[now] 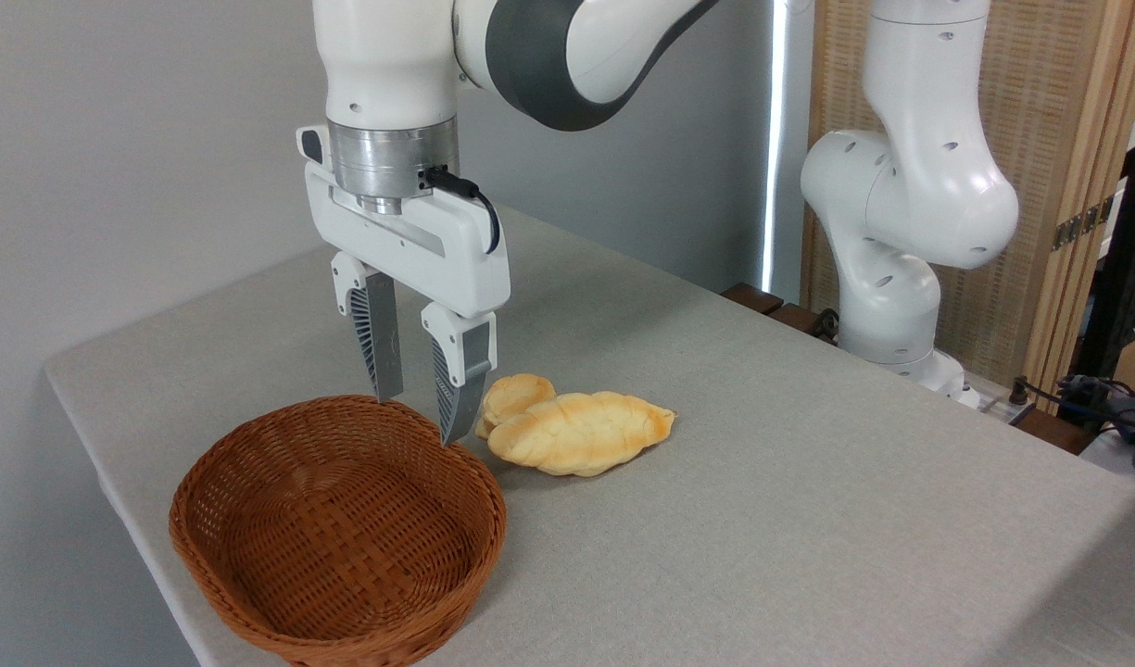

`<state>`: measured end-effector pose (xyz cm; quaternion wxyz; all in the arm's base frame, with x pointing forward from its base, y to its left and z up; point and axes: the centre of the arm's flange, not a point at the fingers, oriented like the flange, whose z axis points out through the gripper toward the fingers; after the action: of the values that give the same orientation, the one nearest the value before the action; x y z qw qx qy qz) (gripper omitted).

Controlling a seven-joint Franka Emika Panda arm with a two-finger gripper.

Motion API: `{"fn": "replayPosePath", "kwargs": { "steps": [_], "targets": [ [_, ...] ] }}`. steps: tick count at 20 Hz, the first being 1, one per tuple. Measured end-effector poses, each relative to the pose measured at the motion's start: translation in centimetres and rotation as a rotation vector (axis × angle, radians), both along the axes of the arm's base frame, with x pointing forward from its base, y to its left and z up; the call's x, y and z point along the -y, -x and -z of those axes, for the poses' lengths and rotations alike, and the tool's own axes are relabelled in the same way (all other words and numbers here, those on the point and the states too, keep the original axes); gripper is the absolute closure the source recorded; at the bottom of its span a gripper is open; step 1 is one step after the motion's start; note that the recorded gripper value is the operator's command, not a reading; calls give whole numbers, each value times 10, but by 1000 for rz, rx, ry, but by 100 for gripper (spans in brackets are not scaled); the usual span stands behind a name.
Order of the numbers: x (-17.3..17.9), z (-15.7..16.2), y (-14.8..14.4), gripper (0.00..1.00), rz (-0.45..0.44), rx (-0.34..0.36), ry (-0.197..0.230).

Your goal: Put bread into the basket

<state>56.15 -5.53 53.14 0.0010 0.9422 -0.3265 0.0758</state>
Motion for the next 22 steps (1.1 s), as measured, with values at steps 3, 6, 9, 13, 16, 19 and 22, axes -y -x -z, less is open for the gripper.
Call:
{"fn": "replayPosePath", "kwargs": {
  "steps": [3, 6, 9, 13, 16, 19, 22],
  "targets": [
    [0, 0, 0, 0, 0, 0, 0],
    [0, 0, 0, 0, 0, 0, 0],
    [0, 0, 0, 0, 0, 0, 0],
    [0, 0, 0, 0, 0, 0, 0],
    [0, 0, 0, 0, 0, -4, 0],
    [0, 3, 3, 0, 1, -27, -2],
    [2, 4, 4, 0, 6, -43, -4]
  ]
}}
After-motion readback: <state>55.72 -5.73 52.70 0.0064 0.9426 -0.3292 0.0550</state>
